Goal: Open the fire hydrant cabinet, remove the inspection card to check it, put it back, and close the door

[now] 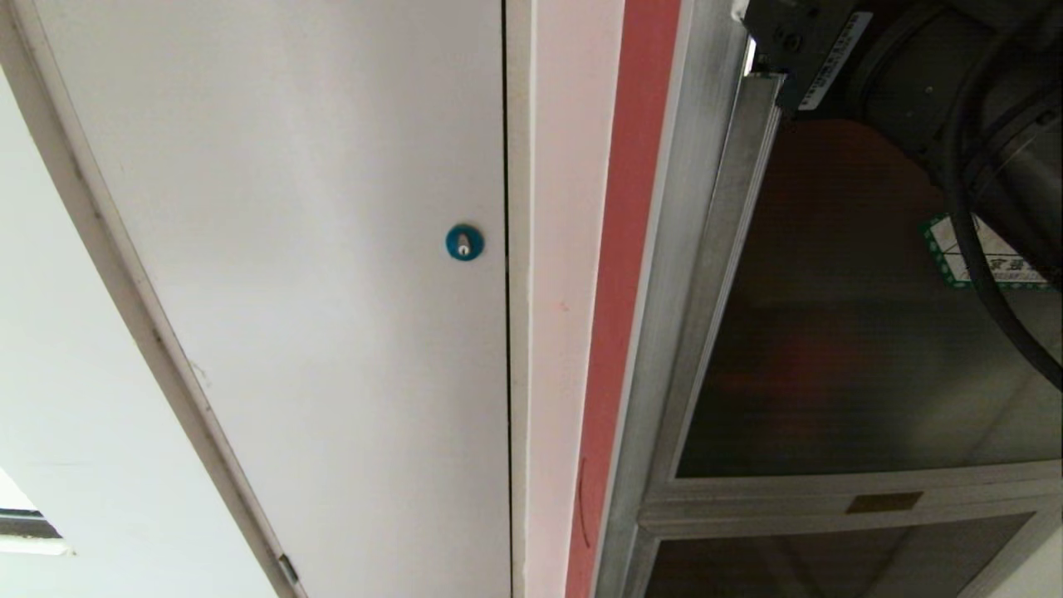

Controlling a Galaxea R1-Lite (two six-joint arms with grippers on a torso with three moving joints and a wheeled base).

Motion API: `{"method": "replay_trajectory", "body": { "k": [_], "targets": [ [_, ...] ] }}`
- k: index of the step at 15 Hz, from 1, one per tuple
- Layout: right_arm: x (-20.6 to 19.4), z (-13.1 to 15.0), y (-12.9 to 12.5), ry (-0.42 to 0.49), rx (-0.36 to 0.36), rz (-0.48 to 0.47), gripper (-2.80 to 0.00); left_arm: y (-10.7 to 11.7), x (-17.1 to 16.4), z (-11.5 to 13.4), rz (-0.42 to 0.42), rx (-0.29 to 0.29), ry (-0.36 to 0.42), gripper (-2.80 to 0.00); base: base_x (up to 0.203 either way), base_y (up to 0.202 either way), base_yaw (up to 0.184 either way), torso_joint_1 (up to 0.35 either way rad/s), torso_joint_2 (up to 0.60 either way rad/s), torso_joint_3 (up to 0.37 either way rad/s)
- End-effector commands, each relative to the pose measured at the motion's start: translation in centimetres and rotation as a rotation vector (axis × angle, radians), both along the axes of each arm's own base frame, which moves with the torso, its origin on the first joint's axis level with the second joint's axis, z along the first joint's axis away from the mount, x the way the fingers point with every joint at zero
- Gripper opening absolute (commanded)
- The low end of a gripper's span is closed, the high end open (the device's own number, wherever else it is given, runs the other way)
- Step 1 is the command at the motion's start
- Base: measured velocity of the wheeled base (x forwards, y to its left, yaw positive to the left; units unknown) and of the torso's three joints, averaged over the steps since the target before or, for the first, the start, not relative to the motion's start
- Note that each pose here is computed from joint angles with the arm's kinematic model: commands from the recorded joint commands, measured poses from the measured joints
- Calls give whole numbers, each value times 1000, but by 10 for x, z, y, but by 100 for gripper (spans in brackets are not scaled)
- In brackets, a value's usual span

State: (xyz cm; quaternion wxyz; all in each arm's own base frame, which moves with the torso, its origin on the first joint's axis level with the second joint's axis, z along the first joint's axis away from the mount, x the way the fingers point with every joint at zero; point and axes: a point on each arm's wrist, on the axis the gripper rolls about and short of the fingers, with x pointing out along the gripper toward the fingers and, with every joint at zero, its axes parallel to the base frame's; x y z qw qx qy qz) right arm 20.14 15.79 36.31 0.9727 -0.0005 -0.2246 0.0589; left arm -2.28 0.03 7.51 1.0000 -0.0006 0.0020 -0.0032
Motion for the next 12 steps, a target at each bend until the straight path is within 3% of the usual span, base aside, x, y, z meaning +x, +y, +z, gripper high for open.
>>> {"method": "replay_trajectory", "body": {
  "k": [1,6,7,12],
  "targets": [
    [4,0,4,1,0,-4,0,0,0,0,0,0,1,-280,0,0,0,0,0,0],
    [9,1,6,-2,4,-10,0,0,0,0,0,0,1,-280,0,0,0,0,0,0],
    [10,1,6,-2,5,-12,-280,0,0,0,0,0,1,-280,0,0,0,0,0,0],
    [17,6,6,-14,16,-27,-280,0,0,0,0,0,1,-280,0,0,0,0,0,0]
  ]
}}
